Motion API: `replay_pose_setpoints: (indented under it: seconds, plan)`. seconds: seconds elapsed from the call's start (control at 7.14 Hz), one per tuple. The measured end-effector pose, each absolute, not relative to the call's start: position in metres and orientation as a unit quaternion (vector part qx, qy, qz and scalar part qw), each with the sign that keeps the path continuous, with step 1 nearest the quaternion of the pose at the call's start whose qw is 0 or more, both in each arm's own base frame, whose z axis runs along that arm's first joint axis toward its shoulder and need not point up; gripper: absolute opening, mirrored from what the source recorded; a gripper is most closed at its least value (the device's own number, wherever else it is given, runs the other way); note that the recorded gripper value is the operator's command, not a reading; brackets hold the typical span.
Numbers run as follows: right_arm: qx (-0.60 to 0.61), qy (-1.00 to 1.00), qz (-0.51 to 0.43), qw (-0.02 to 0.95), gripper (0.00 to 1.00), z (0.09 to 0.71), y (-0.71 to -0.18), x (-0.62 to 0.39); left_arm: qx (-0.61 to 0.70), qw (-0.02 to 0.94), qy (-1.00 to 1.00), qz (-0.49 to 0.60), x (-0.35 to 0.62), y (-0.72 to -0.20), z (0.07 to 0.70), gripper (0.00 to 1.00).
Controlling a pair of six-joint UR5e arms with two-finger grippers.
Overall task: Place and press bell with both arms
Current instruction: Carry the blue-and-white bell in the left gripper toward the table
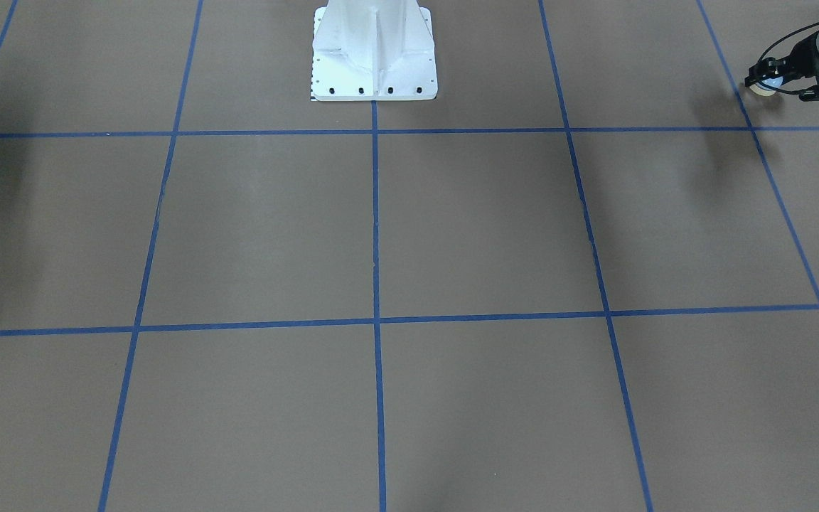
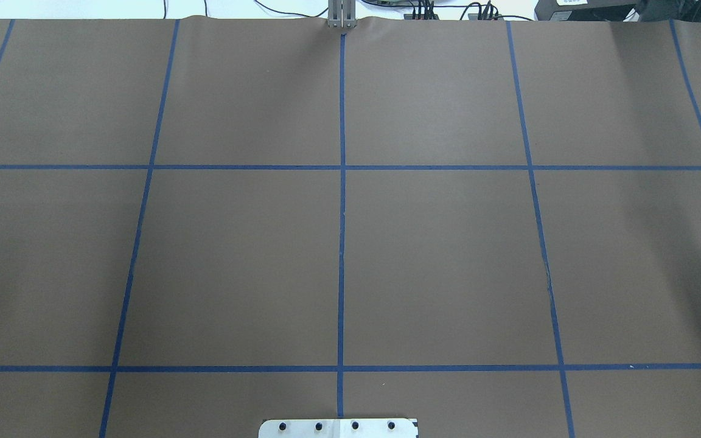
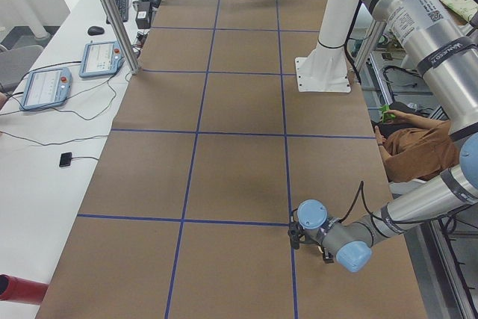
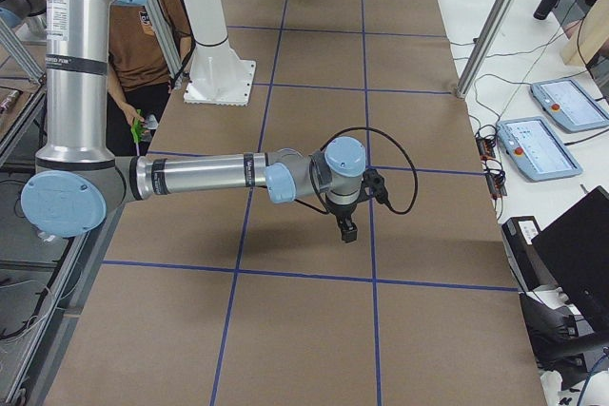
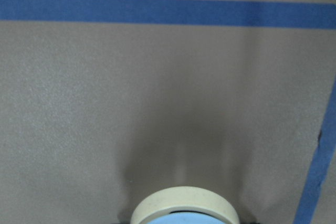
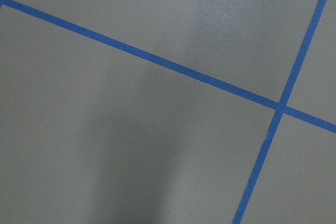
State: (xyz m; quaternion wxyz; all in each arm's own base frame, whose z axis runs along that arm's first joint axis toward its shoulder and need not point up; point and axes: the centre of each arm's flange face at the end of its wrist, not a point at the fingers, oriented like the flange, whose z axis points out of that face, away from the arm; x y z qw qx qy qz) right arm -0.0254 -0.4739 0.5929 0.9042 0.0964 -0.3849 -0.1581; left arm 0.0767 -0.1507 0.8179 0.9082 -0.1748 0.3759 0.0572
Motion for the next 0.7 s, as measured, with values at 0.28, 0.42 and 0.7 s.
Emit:
replay_pose_setpoints:
  seconds: [0.28, 0.42, 0.7]
  plan:
    - [0.103, -0.385, -0.161, 0.903, 1.00, 0.585, -0.473, -0.025, -0.178, 0.907, 0.377, 0.055, 0.075, -0.148, 0.817, 0.18]
    - [0.106, -0.383, -0.162, 0.903, 1.00, 0.583, -0.473, -0.025, -0.181, 0.905, 0.381, 0.056, 0.073, -0.146, 0.814, 0.17]
    - [0.108, -0.382, -0.162, 0.903, 1.00, 0.580, -0.471, -0.024, -0.209, 0.883, 0.415, 0.068, 0.076, -0.141, 0.793, 0.17]
